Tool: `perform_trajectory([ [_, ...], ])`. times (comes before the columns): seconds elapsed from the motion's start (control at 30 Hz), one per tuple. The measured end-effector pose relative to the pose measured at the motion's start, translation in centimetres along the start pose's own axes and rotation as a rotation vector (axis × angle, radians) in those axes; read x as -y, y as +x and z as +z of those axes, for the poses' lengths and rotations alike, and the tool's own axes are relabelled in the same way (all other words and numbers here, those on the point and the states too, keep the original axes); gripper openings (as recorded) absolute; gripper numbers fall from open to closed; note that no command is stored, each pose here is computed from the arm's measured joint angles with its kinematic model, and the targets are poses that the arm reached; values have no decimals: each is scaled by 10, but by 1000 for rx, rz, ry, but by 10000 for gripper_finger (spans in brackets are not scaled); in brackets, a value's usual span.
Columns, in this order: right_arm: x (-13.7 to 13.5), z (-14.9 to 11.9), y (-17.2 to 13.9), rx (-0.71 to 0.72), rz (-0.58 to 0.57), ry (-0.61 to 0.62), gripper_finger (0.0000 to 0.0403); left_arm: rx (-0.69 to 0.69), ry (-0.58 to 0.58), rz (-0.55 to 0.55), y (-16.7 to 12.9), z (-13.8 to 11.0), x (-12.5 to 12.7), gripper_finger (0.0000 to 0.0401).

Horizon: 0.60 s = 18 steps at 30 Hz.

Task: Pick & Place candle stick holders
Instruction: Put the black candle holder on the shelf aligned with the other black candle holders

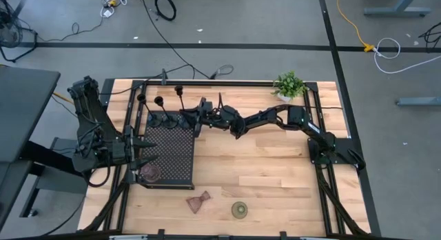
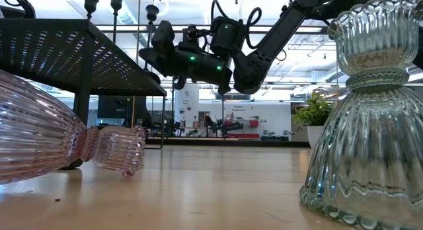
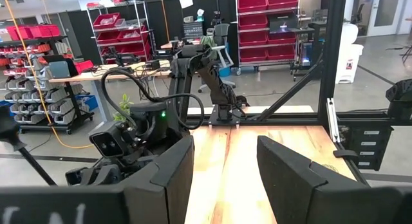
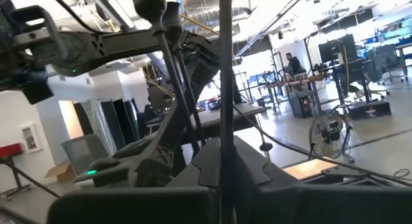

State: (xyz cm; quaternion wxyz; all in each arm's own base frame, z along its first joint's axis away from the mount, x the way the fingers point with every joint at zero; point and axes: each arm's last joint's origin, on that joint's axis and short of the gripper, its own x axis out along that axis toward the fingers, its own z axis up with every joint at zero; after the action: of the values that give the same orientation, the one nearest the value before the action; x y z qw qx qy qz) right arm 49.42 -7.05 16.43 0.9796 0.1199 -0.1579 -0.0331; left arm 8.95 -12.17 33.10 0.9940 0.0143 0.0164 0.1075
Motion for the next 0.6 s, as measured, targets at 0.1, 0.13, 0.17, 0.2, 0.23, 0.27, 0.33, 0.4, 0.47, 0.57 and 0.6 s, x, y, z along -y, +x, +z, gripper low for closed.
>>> perform_trajectory([
  [0.1, -3, -2, 0, -12, 5, -7, 34, 0, 0, 0, 0, 0, 0, 172],
  [0.13, -4, -3, 0, -18, 5, -14, 39, 0, 0, 0, 0, 0, 0, 172],
  [0.17, -4, -3, 0, -23, 5, -14, 45, 0, 0, 0, 0, 0, 0, 172],
  [0.2, -4, -4, 0, -26, 7, -13, 50, 0, 0, 0, 0, 0, 0, 172],
  [0.23, -4, -5, 0, -29, 6, -13, 54, 0, 0, 0, 0, 0, 0, 172],
  [0.27, -4, -4, 0, -29, 5, -13, 58, 0, -1, 0, 0, 0, 0, 172],
  [0.33, -3, -4, 0, -26, 1, -18, 64, 0, -1, 0, 0, 0, 0, 172],
  [0.4, -1, -4, 0, -25, -2, -24, 69, 0, -1, 0, 0, 0, 0, 172],
  [0.47, 0, -3, 0, -23, -5, -18, 71, 0, 0, 0, 0, 0, 0, 172],
  [0.57, 1, -3, 0, -25, -6, -17, 72, 0, -1, 0, 0, 0, 0, 172],
  [0.6, 1, -4, 0, -31, -5, -17, 72, 0, -1, 0, 0, 0, 0, 172],
])
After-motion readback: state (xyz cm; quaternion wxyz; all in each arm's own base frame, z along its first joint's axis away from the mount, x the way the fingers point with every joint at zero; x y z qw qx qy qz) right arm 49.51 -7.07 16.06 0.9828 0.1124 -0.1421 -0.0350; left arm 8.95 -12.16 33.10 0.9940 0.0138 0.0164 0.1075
